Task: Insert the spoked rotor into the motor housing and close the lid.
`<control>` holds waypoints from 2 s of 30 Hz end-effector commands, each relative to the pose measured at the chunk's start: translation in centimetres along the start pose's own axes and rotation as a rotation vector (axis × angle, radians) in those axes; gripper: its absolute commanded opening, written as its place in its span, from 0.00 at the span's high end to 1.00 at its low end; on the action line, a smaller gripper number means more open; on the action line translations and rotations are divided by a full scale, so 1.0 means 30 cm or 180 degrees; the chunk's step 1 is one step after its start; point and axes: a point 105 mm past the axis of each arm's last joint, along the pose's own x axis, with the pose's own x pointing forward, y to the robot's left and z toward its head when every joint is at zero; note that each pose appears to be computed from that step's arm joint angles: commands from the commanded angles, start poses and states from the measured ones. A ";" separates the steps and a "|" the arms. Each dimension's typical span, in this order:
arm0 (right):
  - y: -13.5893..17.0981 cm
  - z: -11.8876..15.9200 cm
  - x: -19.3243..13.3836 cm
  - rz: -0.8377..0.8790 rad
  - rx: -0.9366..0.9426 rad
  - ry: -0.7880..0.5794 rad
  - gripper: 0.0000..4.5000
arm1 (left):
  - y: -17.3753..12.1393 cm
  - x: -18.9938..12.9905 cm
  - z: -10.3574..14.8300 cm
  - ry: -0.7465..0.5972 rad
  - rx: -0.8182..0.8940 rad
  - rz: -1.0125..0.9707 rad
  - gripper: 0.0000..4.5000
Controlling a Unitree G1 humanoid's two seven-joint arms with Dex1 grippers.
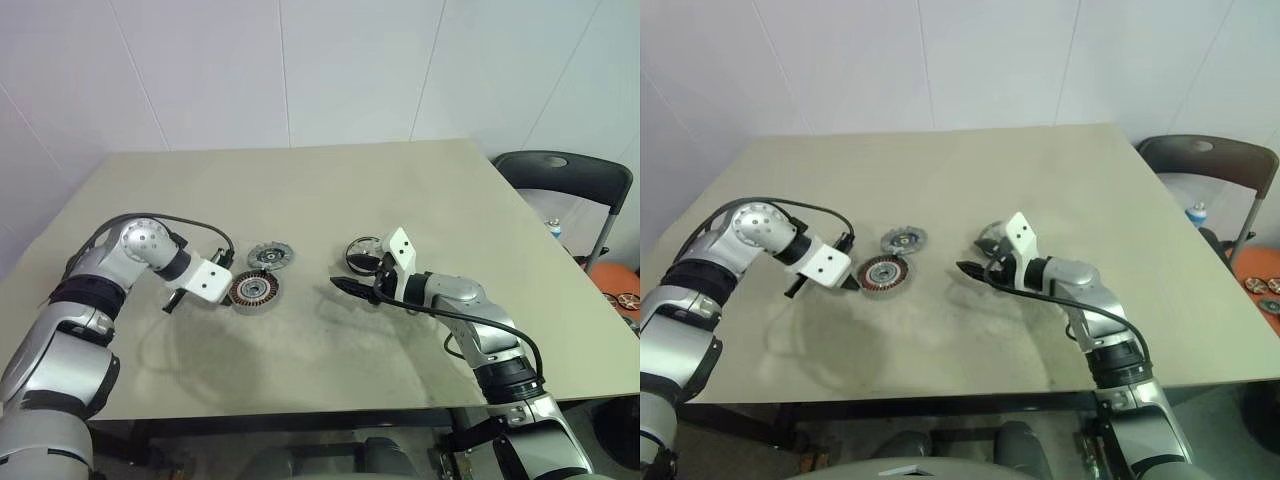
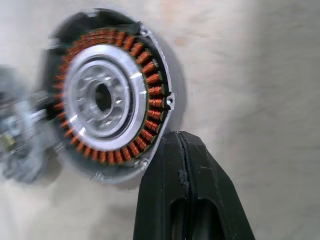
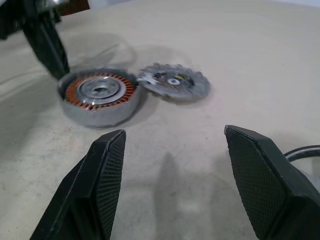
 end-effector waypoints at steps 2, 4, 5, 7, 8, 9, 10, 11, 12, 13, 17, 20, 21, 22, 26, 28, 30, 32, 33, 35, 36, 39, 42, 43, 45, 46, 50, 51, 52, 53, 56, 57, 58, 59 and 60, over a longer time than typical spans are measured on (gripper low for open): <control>-0.013 0.046 -0.006 -0.0026 -0.0114 -0.0091 0.26 | 0.038 -0.079 0.003 0.0089 0.0111 0.0122 0.99; -0.011 0.045 -0.005 -0.0018 -0.0118 -0.0086 0.26 | 0.026 -0.086 -0.001 0.0098 0.0081 0.0059 0.99; -0.011 0.045 -0.004 -0.0017 -0.0116 -0.0086 0.26 | 0.020 -0.087 0.000 0.0066 0.0056 0.0039 0.99; -0.010 0.045 -0.002 -0.0010 -0.0118 -0.0086 0.26 | 0.010 -0.084 0.000 0.0032 0.0032 0.0016 0.99; -0.010 0.045 -0.001 -0.0012 -0.0120 -0.0087 0.26 | 0.002 -0.084 -0.002 0.0037 0.0030 -0.0011 0.99; -0.011 0.046 0.001 -0.0013 -0.0121 -0.0087 0.26 | -0.003 -0.084 -0.004 0.0044 0.0029 -0.0030 0.99; -0.010 0.046 0.002 -0.0006 -0.0121 -0.0088 0.26 | -0.005 -0.087 -0.006 0.0054 0.0018 -0.0036 0.99; -0.010 0.046 0.003 -0.0003 -0.0128 -0.0088 0.26 | -0.006 -0.092 -0.008 0.0059 0.0001 -0.0042 0.99; -0.010 0.048 0.005 0.0001 -0.0127 -0.0089 0.26 | -0.008 -0.100 -0.011 0.0063 -0.0052 -0.0048 0.99; -0.009 0.049 0.005 0.0016 -0.0130 -0.0087 0.26 | -0.013 -0.111 -0.015 0.0079 -0.0089 -0.0059 0.99; -0.009 0.047 0.004 0.0014 -0.0131 -0.0080 0.26 | -0.025 -0.154 -0.049 0.0254 -0.0224 -0.0048 0.99; -0.008 0.045 0.003 0.0007 -0.0119 -0.0080 0.26 | -0.021 -0.179 -0.079 0.0379 -0.0311 0.0131 0.99; -0.006 0.043 0.003 0.0012 -0.0118 -0.0078 0.26 | -0.011 -0.181 -0.081 0.0352 -0.0330 0.0250 0.99; -0.002 0.040 0.004 0.0026 -0.0114 -0.0073 0.26 | -0.011 -0.181 -0.078 0.0269 -0.0373 0.0322 0.99; 0.004 0.036 0.002 0.0057 -0.0101 -0.0060 0.26 | -0.030 -0.175 -0.050 -0.0026 -0.0305 0.0418 0.99; 0.005 0.034 0.002 0.0061 -0.0099 -0.0055 0.26 | -0.028 -0.164 -0.041 -0.0086 -0.0259 0.0502 0.99; 0.006 0.031 0.003 0.0065 -0.0099 -0.0051 0.26 | -0.028 -0.144 -0.038 -0.0139 -0.0328 0.0553 0.99; 0.008 0.031 0.004 0.0073 -0.0100 -0.0044 0.26 | -0.034 -0.130 -0.040 -0.0074 -0.0243 0.0546 0.95; 0.010 0.033 0.006 0.0086 -0.0106 -0.0038 0.26 | -0.042 -0.115 -0.038 -0.0071 -0.0202 0.0504 0.91; 0.010 0.037 0.007 0.0108 -0.0120 -0.0030 0.26 | -0.055 -0.089 -0.038 -0.0010 -0.0046 0.0461 0.80; 0.008 0.039 0.006 0.0107 -0.0122 -0.0029 0.26 | -0.076 -0.075 -0.046 0.0046 0.0003 0.0363 0.73; 0.005 0.036 0.004 0.0110 -0.0128 -0.0009 0.26 | -0.132 -0.045 -0.069 0.0203 0.0196 0.0141 0.50; 0.009 0.031 0.000 0.0115 -0.0121 0.0004 0.26 | -0.160 -0.032 -0.071 0.0215 0.0259 -0.0016 0.36; 0.011 0.029 -0.001 0.0114 -0.0118 0.0009 0.26 | -0.157 -0.030 -0.067 0.0199 0.0286 -0.0010 0.36; 0.016 0.026 -0.001 0.0115 -0.0109 0.0012 0.26 | -0.139 -0.031 -0.062 0.0205 0.0354 0.0036 0.36; 0.018 0.025 -0.001 0.0117 -0.0105 0.0013 0.26 | -0.127 -0.033 -0.060 0.0215 0.0388 0.0070 0.36; 0.025 0.019 -0.005 0.0115 -0.0096 0.0018 0.26 | -0.074 -0.042 -0.051 0.0233 0.0517 0.0279 0.36; 0.026 0.017 -0.007 0.0112 -0.0093 0.0022 0.26 | -0.058 -0.044 -0.046 0.0210 0.0534 0.0362 0.36; 0.027 0.015 -0.009 0.0110 -0.0088 0.0027 0.26 | -0.037 -0.048 -0.038 0.0191 0.0598 0.0480 0.36; 0.029 0.014 -0.011 0.0111 -0.0085 0.0031 0.26 | -0.017 -0.053 -0.030 0.0146 0.0600 0.0591 0.36; 0.028 0.012 -0.017 0.0096 -0.0077 0.0040 0.26 | 0.006 -0.063 -0.017 0.0055 0.0586 0.0737 0.36; 0.029 0.012 -0.018 0.0100 -0.0079 0.0046 0.26 | 0.004 -0.064 -0.019 0.0038 0.0543 0.0730 0.36; 0.029 0.010 -0.017 0.0102 -0.0084 0.0054 0.26 | 0.005 -0.066 -0.016 -0.0015 0.0505 0.0758 0.36; 0.030 0.009 -0.016 0.0105 -0.0089 0.0062 0.26 | 0.009 -0.068 -0.009 -0.0105 0.0457 0.0817 0.28; 0.033 0.008 -0.015 0.0117 -0.0083 0.0064 0.26 | 0.008 -0.068 -0.004 -0.0223 0.0317 0.0831 0.23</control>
